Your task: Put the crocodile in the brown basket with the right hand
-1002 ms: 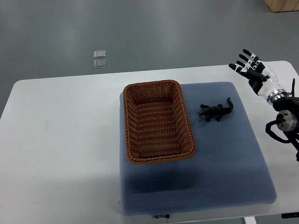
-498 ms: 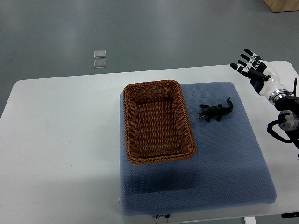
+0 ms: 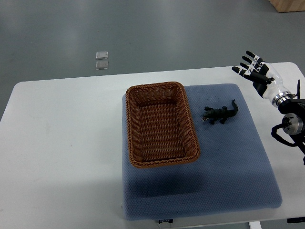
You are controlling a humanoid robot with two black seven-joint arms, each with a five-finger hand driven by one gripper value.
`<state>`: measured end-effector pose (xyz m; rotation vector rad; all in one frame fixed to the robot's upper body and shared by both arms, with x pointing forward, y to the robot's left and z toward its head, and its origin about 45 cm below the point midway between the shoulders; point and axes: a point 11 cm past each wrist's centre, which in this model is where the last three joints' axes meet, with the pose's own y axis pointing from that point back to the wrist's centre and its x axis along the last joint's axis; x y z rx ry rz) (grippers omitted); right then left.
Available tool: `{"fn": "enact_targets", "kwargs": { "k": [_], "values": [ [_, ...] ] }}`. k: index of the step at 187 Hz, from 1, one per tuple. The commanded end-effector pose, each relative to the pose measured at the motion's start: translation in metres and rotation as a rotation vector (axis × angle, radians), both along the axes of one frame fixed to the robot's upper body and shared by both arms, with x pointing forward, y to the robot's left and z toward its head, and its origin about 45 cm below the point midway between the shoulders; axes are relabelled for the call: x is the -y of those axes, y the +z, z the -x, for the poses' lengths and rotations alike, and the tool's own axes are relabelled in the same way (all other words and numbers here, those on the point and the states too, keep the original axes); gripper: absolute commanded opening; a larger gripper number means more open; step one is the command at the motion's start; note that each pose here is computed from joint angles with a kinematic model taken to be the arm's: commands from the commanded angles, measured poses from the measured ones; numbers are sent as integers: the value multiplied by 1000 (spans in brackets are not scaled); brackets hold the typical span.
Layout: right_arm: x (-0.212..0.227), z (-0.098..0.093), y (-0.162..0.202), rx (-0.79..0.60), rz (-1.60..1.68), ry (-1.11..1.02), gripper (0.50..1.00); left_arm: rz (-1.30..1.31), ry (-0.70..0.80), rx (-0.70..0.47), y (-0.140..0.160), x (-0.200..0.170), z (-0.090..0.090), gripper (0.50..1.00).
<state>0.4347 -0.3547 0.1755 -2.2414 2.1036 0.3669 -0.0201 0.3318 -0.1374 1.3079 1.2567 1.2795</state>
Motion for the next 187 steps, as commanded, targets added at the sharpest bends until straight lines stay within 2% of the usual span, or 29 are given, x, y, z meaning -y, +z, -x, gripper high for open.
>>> {"fn": "enact_targets", "kwargs": {
  "k": [1, 35, 68, 107, 117, 118, 143, 187],
  "values": [
    [-1, -1, 2, 5, 18, 11, 928, 0, -1, 0, 0, 0, 0, 1000],
    [-1, -1, 7, 27, 93, 47, 928, 0, 0, 0, 0, 0, 0, 1000],
    [-15, 1, 12, 57, 228, 197, 928, 0, -1, 0, 0, 0, 0, 1000],
    [-32, 7, 24, 113, 572, 453, 928, 0, 0, 0, 0, 0, 0, 1000],
    [-32, 7, 24, 113, 573, 453, 928, 0, 0, 0, 0, 0, 0, 1000],
    [-36, 10, 25, 119, 670, 522, 928, 0, 0, 0, 0, 0, 0, 1000],
    [-49, 18, 32, 156, 864, 679, 928, 1, 0, 0, 0, 0, 0, 1000],
    [-49, 22, 31, 168, 1145, 836, 928, 0, 0, 0, 0, 0, 0, 1000]
  ]
}}
